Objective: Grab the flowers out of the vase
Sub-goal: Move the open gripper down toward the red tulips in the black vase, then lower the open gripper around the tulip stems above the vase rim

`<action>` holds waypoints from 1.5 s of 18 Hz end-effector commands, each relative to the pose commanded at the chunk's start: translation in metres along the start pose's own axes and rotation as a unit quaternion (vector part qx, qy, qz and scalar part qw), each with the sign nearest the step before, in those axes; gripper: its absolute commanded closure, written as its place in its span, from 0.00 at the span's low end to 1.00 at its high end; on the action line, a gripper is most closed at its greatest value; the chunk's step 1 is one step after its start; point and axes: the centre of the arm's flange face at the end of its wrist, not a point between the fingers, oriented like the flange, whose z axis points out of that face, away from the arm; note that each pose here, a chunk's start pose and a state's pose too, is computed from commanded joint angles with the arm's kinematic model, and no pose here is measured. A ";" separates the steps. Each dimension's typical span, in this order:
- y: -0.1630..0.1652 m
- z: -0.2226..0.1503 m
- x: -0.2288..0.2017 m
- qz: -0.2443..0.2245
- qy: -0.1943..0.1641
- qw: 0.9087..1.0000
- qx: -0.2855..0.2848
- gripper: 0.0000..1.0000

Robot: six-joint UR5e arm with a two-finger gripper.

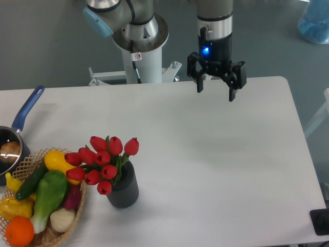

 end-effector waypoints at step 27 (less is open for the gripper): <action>-0.118 0.102 0.062 0.025 0.168 0.957 0.236 0.00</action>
